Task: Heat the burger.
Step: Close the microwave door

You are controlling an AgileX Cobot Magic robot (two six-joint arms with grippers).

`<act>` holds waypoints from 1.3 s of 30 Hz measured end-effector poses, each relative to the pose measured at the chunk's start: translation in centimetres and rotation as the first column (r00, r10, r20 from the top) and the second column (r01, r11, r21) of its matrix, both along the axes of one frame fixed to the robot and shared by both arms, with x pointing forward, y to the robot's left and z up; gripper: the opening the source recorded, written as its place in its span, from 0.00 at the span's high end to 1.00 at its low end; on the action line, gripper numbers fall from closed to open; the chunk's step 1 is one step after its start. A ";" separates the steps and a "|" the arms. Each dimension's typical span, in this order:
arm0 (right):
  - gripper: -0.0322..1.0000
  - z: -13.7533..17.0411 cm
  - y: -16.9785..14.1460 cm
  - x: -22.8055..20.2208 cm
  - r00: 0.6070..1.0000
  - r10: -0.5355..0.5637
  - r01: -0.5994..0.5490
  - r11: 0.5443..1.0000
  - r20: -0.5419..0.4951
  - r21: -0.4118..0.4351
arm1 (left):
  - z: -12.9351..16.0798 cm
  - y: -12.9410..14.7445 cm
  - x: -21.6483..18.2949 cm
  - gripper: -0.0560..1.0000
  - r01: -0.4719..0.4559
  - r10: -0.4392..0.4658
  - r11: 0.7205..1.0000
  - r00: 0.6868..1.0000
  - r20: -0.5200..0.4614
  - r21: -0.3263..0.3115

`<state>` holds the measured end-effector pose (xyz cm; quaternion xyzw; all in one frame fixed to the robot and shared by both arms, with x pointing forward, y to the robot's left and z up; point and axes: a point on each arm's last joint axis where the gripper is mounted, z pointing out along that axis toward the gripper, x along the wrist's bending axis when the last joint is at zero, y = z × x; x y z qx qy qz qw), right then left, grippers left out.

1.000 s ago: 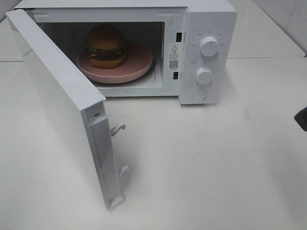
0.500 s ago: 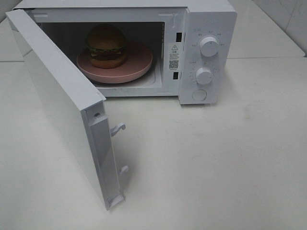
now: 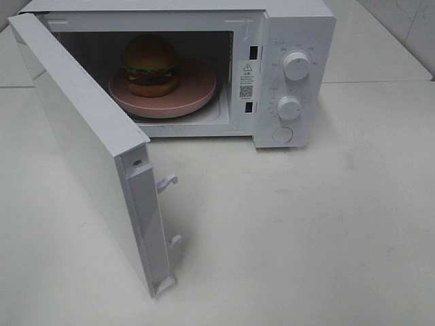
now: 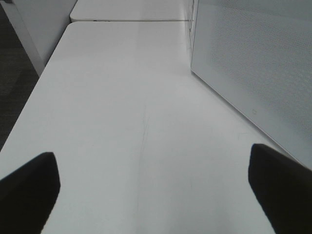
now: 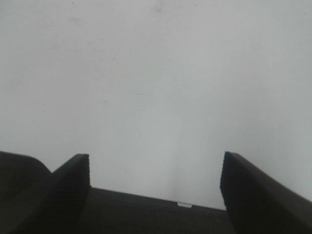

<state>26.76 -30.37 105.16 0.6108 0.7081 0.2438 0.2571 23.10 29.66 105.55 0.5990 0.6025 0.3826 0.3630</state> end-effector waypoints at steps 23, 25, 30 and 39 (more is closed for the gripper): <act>0.26 -0.4 -0.1 -3.6 0.937 -0.167 0.131 0.982 0.307 0.135 | 0.0 0.0 0.0 0.03 0.000 0.000 1.000 1.000 0.000 0.000; 0.26 -0.4 0.0 -3.6 0.937 -0.168 0.131 0.982 0.307 0.136 | 0.0 0.0 0.0 0.03 0.000 0.000 1.000 1.000 0.000 0.000; 0.26 -0.4 0.0 -3.6 0.937 -0.169 0.132 0.982 0.307 0.136 | 0.0 0.0 0.0 0.03 0.000 0.000 1.000 1.000 0.000 0.000; 0.26 -0.4 0.0 -3.6 0.937 -0.169 0.132 0.982 0.307 0.136 | 0.0 0.0 0.0 0.03 0.000 0.000 1.000 1.000 0.000 0.000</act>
